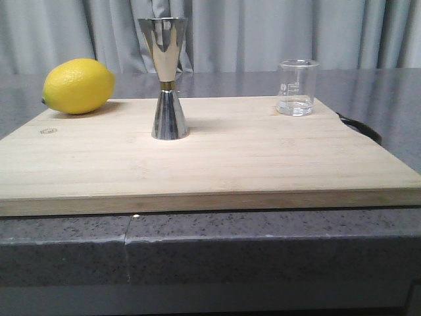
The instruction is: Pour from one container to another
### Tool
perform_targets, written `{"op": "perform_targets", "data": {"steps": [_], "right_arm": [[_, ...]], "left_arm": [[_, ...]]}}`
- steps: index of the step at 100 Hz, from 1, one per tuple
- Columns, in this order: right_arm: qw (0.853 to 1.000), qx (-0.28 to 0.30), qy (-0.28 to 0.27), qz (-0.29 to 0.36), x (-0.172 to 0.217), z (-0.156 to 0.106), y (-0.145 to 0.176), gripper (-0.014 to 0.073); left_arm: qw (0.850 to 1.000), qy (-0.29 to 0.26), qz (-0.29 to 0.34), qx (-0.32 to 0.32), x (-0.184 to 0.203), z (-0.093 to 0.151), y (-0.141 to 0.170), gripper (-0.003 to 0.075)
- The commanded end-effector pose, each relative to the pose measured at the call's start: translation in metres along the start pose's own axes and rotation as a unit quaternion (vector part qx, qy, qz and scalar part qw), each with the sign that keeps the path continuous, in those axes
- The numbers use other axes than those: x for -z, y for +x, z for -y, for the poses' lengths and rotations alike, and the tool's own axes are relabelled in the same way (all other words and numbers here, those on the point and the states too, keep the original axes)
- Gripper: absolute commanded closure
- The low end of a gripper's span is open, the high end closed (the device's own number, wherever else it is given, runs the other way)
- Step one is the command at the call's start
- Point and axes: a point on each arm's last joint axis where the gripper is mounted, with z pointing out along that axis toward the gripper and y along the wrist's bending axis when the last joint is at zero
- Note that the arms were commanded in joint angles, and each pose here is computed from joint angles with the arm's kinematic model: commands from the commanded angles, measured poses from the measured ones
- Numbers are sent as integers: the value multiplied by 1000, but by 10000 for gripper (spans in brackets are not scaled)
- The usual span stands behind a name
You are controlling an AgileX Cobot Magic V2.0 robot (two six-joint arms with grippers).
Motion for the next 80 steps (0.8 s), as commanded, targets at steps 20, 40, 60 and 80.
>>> {"op": "perform_targets", "data": {"steps": [20,40,60,80], "right_arm": [[997,-2,-2,77,8,1,-14,308],[997,-2,-2,77,8,1,-14,644],[996,0,1,84,9,1,-15,665],[996,0,0,84,9,1,-15,665]], "left_arm": [[996,2,86,21,7,1,-5,419],[994,3,102,23,8,1,-8,661],[993,3,119,24,9,1,-11,739],[993,3,119,24,9,1,-11,739]]}}
